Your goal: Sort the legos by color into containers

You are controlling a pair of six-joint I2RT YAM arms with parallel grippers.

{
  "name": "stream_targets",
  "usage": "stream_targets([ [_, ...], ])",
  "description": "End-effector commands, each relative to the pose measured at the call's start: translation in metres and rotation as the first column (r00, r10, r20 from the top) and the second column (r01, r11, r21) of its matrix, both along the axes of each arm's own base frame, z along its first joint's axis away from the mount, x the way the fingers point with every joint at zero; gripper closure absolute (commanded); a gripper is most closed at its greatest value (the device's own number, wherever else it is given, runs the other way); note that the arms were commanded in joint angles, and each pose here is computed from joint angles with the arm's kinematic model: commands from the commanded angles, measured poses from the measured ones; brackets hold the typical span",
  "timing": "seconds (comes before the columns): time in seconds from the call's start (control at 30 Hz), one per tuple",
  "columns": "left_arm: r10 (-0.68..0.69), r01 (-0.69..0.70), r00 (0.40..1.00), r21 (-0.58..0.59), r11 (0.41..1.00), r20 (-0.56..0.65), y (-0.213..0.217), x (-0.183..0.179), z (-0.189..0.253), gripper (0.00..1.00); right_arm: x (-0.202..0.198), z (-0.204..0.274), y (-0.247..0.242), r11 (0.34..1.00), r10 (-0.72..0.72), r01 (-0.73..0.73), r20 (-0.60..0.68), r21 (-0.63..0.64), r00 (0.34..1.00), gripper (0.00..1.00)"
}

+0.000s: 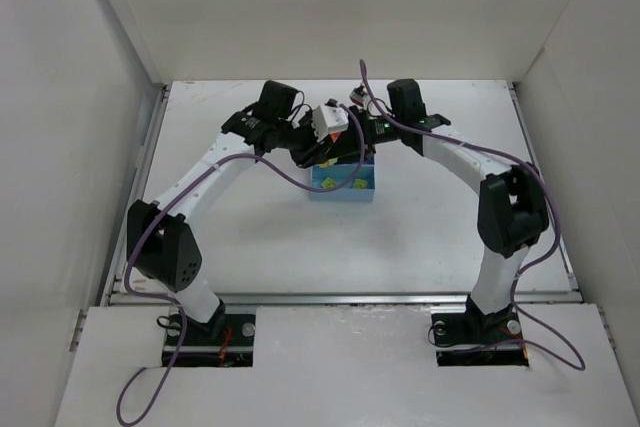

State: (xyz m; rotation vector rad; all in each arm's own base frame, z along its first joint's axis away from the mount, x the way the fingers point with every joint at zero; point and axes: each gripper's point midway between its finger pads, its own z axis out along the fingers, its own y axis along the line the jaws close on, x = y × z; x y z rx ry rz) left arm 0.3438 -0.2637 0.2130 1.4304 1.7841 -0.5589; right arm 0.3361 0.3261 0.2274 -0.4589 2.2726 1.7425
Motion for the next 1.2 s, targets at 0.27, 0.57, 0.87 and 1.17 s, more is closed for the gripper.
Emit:
stream_targets([
  [0.27, -0.008, 0.011, 0.999, -0.064, 0.998, 0.05, -0.004, -0.004, 0.031, 1.0, 0.014, 0.014, 0.006, 0.999, -0.001, -0.001, 0.06, 0.033, 0.998, 0.43],
  [0.57, -0.016, 0.018, 0.999, -0.073, 0.997, 0.029, -0.005, -0.008, 0.028, 1.0, 0.016, 0.022, 0.008, 0.999, 0.002, -0.005, 0.06, 0.045, 0.998, 0.7],
  [0.87, -0.014, 0.013, 0.999, 0.015, 1.0, 0.052, 0.01, -0.011, 0.007, 1.0, 0.031, 0.01, -0.025, 0.993, -0.121, 0.121, 0.032, 0.006, 0.992, 1.0],
  [1.17, 0.022, -0.023, 1.0, 0.063, 0.998, 0.021, 0.035, -0.018, -0.015, 1.0, 0.051, -0.002, -0.091, 0.949, -0.311, 0.312, 0.023, -0.037, 0.95, 1.0],
])
